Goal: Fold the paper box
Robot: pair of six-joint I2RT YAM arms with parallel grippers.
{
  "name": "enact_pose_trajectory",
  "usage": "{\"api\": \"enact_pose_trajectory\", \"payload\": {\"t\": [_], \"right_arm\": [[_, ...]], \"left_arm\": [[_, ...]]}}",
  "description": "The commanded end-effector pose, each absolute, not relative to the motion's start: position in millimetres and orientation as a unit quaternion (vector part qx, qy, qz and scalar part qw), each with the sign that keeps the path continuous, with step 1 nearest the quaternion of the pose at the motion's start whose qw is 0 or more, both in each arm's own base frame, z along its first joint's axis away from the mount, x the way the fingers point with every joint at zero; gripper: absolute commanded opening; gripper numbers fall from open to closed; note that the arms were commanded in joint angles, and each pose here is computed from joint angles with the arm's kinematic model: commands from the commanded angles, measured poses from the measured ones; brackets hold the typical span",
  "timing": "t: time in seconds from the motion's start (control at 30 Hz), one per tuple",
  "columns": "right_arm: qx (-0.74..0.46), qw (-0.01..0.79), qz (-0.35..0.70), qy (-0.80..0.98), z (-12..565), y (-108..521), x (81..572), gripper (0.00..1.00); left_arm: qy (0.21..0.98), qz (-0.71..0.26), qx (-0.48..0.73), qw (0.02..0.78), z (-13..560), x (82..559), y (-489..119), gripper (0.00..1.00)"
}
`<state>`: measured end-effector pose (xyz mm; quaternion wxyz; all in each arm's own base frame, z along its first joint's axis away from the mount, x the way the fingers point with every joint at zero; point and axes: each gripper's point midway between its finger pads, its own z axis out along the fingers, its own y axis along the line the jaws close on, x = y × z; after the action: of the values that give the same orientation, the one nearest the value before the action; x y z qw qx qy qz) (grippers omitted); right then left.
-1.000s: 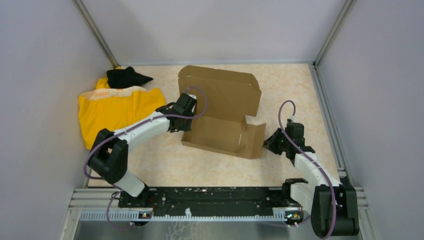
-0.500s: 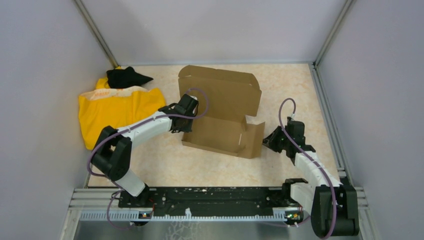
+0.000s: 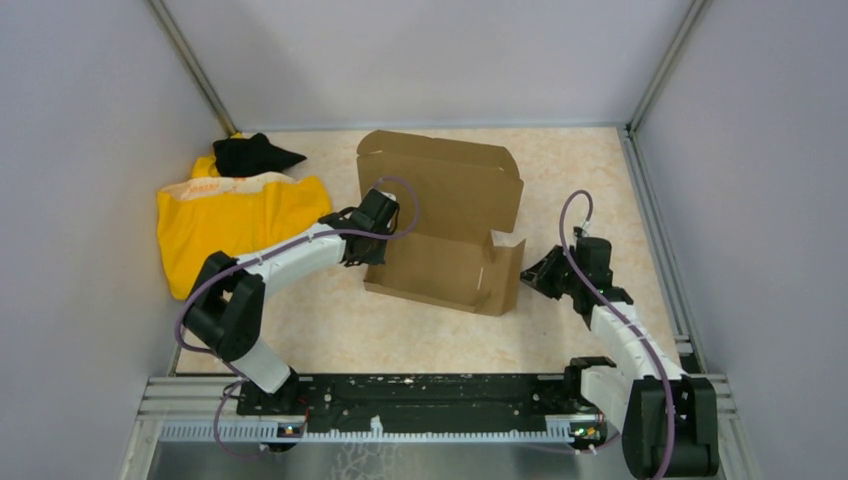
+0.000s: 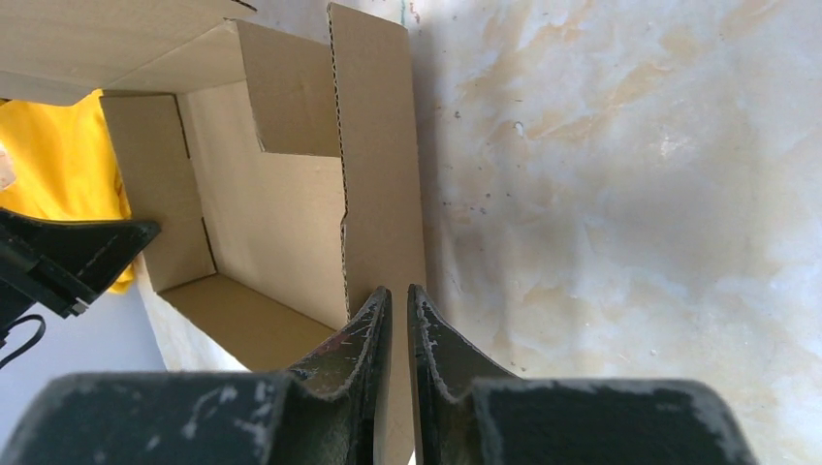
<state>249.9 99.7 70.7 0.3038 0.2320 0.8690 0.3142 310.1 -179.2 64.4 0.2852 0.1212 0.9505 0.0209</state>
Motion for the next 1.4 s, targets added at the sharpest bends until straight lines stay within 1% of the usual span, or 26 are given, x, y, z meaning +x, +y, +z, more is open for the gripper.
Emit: {"api": "enact_pose_trajectory", "payload": {"t": [0.0,0.37,0.9,1.13,1.37], "right_arm": [[0.2,0.354,0.353,0.843,111,113,270,0.11],[0.188,0.341,0.366,0.845,106,131,270,0.12],[0.171,0.343,0.377,0.844,107,150,277,0.14],[0.168,0.347,0.371,0.845,110,148,280,0.17],[0.159,0.37,0.329,0.854,129,134,278,0.28]], "left_arm": [[0.953,0.019,0.119,0.279,56,309,-184,0.01],[0.952,0.016,0.121,0.28,57,307,-185,0.01],[0.952,0.014,0.123,0.279,57,307,-186,0.0],[0.953,0.016,0.123,0.277,54,306,-185,0.0],[0.952,0.022,0.121,0.282,57,307,-182,0.01]]}}
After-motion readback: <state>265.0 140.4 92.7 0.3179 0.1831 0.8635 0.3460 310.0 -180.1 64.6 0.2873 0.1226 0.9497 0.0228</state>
